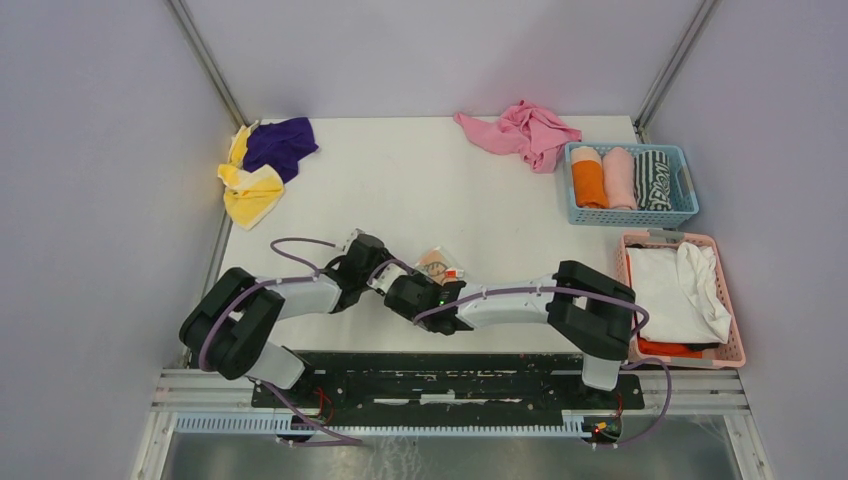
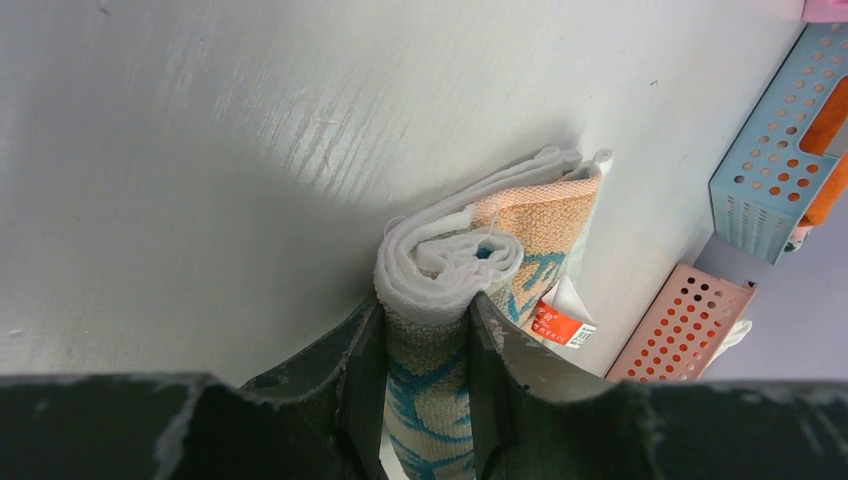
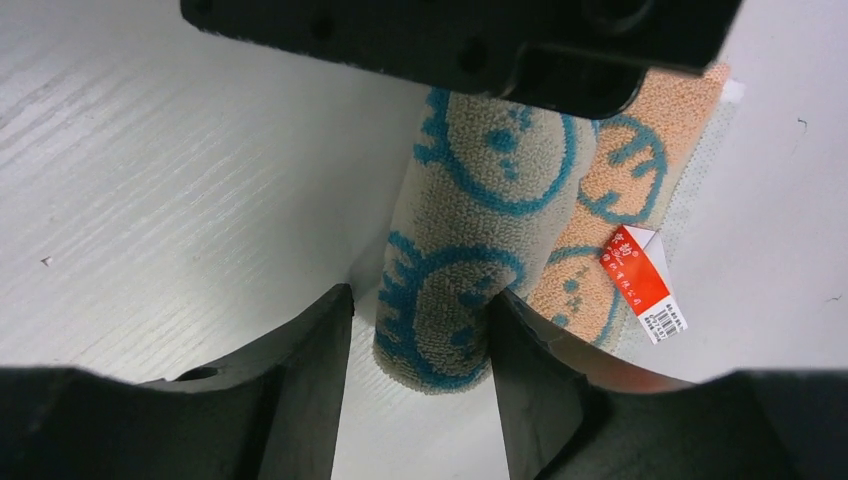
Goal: Roll the towels
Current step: Roll the towel at the center of the board.
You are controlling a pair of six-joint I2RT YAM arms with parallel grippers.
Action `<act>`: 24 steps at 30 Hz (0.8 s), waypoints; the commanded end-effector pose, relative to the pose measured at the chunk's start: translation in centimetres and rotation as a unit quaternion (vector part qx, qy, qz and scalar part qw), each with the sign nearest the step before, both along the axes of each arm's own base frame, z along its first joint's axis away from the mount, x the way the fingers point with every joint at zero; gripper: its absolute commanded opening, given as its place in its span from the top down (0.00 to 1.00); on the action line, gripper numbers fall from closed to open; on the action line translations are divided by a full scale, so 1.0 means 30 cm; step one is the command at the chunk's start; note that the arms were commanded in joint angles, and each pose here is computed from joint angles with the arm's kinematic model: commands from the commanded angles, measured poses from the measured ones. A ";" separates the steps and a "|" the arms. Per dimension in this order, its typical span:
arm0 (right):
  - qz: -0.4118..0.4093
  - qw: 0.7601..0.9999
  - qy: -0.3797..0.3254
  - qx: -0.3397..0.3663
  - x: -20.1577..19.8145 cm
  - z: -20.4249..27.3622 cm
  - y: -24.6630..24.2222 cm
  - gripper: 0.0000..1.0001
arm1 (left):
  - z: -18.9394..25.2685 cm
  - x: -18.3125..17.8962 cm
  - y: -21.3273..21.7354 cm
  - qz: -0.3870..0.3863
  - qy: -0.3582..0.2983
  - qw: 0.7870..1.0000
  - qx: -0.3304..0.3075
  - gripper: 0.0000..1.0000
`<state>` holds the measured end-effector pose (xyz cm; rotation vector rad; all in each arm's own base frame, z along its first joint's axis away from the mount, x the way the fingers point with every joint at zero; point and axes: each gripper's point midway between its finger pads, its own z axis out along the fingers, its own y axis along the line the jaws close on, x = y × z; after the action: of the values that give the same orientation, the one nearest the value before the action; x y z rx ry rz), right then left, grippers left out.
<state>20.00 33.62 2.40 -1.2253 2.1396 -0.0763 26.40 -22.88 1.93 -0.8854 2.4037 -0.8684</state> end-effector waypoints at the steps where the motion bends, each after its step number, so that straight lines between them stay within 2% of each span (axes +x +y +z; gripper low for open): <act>1: -0.015 0.999 0.012 -0.039 0.000 -0.060 -0.038 0.42 | -0.167 -0.151 0.140 0.014 0.093 0.991 0.093 0.62; 5: -0.016 0.997 0.037 -0.060 0.001 -0.104 -0.057 0.49 | -0.166 -0.170 0.151 0.016 0.095 0.991 0.091 0.61; 8: -0.013 0.995 0.059 -0.074 -0.002 -0.132 -0.063 0.58 | -0.157 -0.183 0.167 0.022 0.091 0.991 0.091 0.60; 10: -0.005 0.994 0.075 -0.083 -0.013 -0.151 -0.066 0.66 | -0.139 -0.180 0.176 0.026 0.081 0.992 0.088 0.58; 13: 0.011 0.991 0.110 -0.074 -0.041 -0.164 -0.062 0.84 | -0.108 -0.173 0.194 0.033 0.064 0.994 0.088 0.48; 16: 0.030 0.985 0.170 -0.022 -0.080 -0.148 -0.038 0.98 | -0.084 -0.167 0.220 0.043 0.050 0.994 0.085 0.39; 18: 0.040 0.975 0.218 0.029 -0.105 -0.123 -0.014 1.00 | -0.067 -0.163 0.234 0.049 0.043 0.995 0.079 0.36; 24: 0.063 0.902 0.382 0.193 -0.167 -0.022 0.060 1.00 | -0.009 -0.171 0.271 0.060 0.022 0.997 0.049 0.32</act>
<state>20.80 34.81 2.57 -1.2624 2.3248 0.4326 23.52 -17.09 3.13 -1.0114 2.3192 -0.7931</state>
